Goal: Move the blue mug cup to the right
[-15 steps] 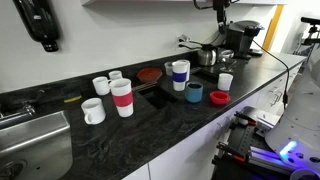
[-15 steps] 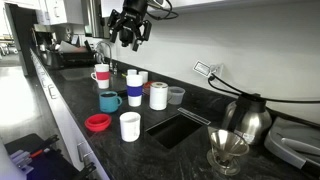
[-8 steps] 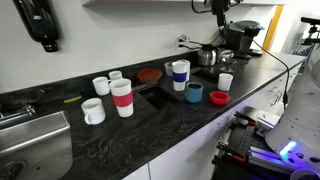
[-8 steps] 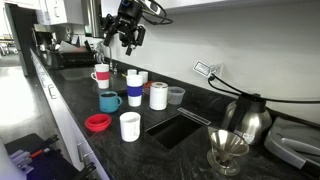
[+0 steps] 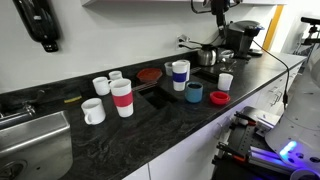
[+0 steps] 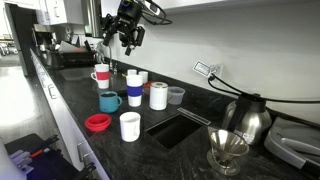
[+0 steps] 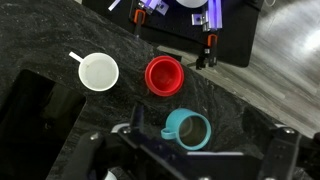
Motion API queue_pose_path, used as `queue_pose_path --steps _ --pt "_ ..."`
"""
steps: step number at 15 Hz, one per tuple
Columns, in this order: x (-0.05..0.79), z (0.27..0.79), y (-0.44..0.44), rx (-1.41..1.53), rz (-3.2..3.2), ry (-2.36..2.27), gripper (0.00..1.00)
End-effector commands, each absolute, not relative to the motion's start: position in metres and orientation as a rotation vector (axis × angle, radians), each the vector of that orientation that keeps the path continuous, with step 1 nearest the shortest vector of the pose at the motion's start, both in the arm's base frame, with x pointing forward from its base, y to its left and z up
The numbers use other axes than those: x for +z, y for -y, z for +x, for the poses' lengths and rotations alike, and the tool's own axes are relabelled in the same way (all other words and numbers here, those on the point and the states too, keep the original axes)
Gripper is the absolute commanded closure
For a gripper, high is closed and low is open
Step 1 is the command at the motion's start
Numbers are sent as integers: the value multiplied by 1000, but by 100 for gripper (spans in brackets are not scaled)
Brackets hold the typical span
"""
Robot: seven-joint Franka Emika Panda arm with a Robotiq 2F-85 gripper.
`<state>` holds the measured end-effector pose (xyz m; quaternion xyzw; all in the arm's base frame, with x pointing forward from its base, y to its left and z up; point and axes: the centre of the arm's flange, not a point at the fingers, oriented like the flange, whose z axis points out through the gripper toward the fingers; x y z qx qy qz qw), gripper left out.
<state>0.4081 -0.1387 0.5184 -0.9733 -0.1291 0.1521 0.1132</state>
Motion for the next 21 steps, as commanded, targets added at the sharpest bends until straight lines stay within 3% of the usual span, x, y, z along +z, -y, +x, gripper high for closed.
queue_pose_path --steps 1,8,16,21 --pt "512 395 140 429 -2885 314 0" --pt "486 344 134 452 -2889 -6 0" --pt "483 347 136 483 -2873 -24 0" --pt "454 363 129 475 -2865 -343 0"
